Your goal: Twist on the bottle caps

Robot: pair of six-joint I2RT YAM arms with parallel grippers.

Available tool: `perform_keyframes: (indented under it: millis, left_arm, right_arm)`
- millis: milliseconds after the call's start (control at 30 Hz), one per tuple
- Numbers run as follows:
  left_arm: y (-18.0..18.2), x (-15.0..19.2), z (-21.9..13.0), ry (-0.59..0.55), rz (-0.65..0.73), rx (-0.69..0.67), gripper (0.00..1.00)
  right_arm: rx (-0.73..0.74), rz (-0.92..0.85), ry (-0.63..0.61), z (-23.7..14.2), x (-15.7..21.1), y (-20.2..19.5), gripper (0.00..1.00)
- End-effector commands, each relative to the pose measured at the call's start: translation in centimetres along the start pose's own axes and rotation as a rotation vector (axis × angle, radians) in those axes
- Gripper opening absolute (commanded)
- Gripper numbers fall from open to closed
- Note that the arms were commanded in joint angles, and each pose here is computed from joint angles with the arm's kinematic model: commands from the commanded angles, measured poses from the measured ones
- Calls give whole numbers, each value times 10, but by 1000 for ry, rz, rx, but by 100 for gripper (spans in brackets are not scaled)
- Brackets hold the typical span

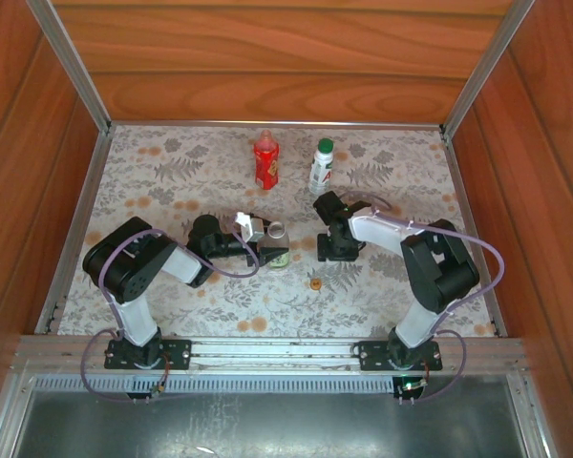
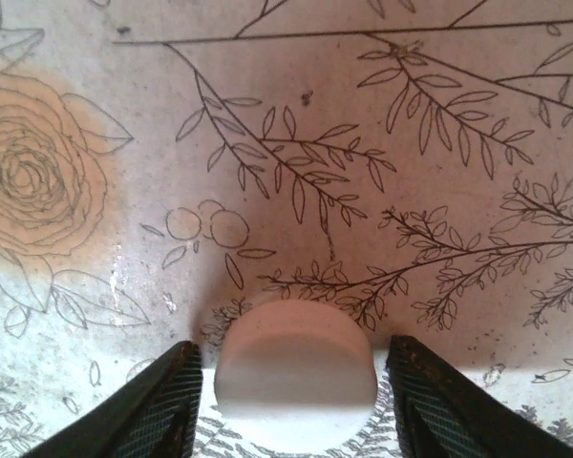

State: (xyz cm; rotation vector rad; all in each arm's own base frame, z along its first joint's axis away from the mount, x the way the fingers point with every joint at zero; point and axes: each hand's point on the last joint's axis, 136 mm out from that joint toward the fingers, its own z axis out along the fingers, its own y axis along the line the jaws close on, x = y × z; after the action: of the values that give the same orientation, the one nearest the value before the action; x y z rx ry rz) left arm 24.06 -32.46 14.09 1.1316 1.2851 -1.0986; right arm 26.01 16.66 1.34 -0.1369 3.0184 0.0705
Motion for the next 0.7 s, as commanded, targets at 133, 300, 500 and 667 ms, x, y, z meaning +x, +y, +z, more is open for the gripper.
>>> perform_keyframes:
  millis: [133, 300, 500, 667]
  left_arm:
    - [-2, 8, -4, 25, 7, 7, 65]
    - [-2, 9, -3, 27, 2, 10, 65]
    - [-3, 6, -2, 23, -4, 18, 65]
    - [-3, 6, -4, 24, -3, 14, 65]
  right_arm:
    - [-83, -71, -202, -26, -4, 0, 79]
    - [-67, -166, -377, -39, -5, 10, 79]
    - [-39, -88, -401, -24, -5, 2, 72]
    - [-14, -70, -360, -8, 1, -2, 65]
